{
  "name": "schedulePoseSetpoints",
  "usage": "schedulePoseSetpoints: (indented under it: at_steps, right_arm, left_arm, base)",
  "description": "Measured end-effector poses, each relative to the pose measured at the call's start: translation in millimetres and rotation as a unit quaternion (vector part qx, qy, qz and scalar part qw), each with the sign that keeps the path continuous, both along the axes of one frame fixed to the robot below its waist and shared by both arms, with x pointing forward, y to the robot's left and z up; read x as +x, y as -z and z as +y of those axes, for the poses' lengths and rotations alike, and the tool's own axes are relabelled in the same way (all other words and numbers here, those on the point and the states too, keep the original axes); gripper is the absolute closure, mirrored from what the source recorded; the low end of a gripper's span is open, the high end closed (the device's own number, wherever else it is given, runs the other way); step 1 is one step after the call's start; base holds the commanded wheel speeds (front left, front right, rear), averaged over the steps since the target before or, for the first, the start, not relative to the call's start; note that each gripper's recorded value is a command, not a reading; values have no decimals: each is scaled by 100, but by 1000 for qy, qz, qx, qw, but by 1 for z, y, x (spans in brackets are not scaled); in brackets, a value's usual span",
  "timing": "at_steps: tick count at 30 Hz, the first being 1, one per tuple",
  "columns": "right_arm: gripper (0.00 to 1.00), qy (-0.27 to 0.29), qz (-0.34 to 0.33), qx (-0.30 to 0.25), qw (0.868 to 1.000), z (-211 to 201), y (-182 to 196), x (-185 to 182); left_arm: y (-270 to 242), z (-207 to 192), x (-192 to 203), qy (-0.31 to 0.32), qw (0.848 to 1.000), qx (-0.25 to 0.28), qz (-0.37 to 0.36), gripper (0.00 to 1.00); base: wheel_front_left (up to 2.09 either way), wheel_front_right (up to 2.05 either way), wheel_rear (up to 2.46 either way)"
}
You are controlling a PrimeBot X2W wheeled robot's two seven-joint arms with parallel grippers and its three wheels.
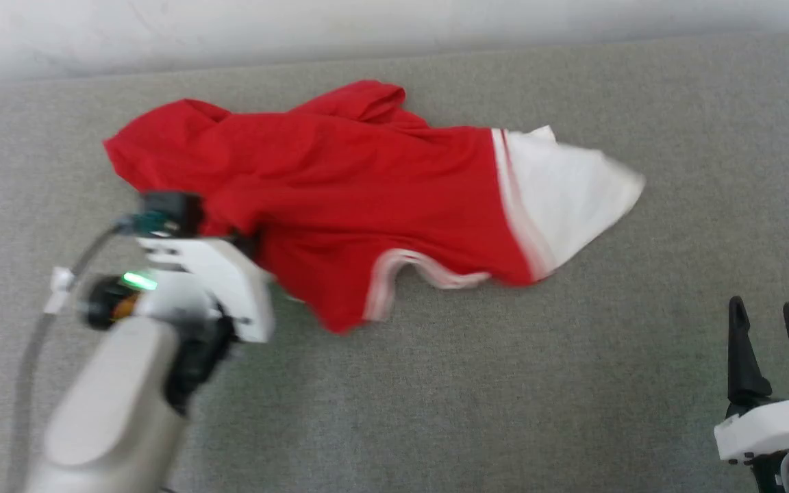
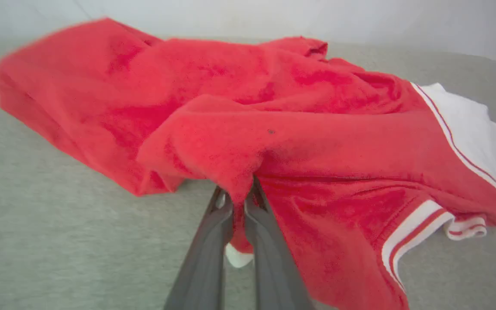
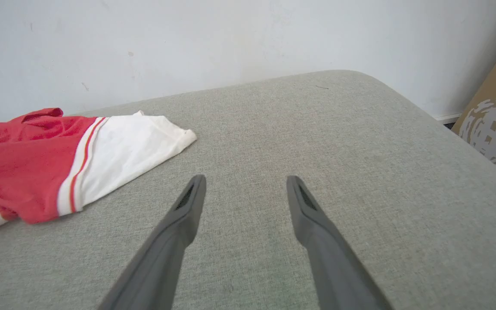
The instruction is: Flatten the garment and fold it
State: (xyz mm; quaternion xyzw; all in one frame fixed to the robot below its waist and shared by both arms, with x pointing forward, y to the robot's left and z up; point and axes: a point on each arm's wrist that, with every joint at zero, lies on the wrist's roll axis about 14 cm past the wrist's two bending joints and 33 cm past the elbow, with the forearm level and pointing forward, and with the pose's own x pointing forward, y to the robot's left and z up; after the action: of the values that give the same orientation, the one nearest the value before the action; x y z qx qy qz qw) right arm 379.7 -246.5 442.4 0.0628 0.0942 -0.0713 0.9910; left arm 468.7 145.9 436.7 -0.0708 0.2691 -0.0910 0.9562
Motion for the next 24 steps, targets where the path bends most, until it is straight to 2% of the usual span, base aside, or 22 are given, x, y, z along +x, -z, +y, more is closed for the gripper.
schedulePoseSetpoints:
  at_steps: [3,6,9,13,16,17,18,21,24]
  right_arm:
    - [0,-3,-6,1,1000,2,-5,-4]
    - [0,-5,-15,5,1000,4,-11,-6]
    - [0,-12,-23,9,1000,9,-16,-6]
    - [0,-19,-23,14,999,14,-15,-5]
    - [0,-16,-18,15,1000,13,-12,-6]
    - [0,-15,-16,14,1000,12,-11,-7]
    - [0,-12,-14,14,1000,10,-10,-8]
    - [0,-6,-8,13,1000,6,-7,-10]
    - [0,-3,-5,13,1000,4,-5,-12]
  left_arm:
    - [-37,28,4,4,996,69,-53,100]
    - [-62,11,-4,44,991,99,-80,100]
    - [-68,-40,-21,110,987,81,-81,100]
    - [-46,-119,-57,208,977,32,-40,100]
    - [-18,-155,-79,238,971,2,7,100]
    - [-7,-159,-84,242,970,2,21,18]
    - [1,-162,-86,238,971,-5,28,0]
    - [14,-162,-85,219,975,-16,31,0]
    - [8,-155,-76,179,982,-50,15,0]
  base:
    - [0,0,0]
    - [0,0,0]
    - [0,0,0]
    - [0,0,0]
    - [0,0,0]
    - [0,0,0]
    - [0,0,0]
    - [0,0,0]
    - [0,0,0]
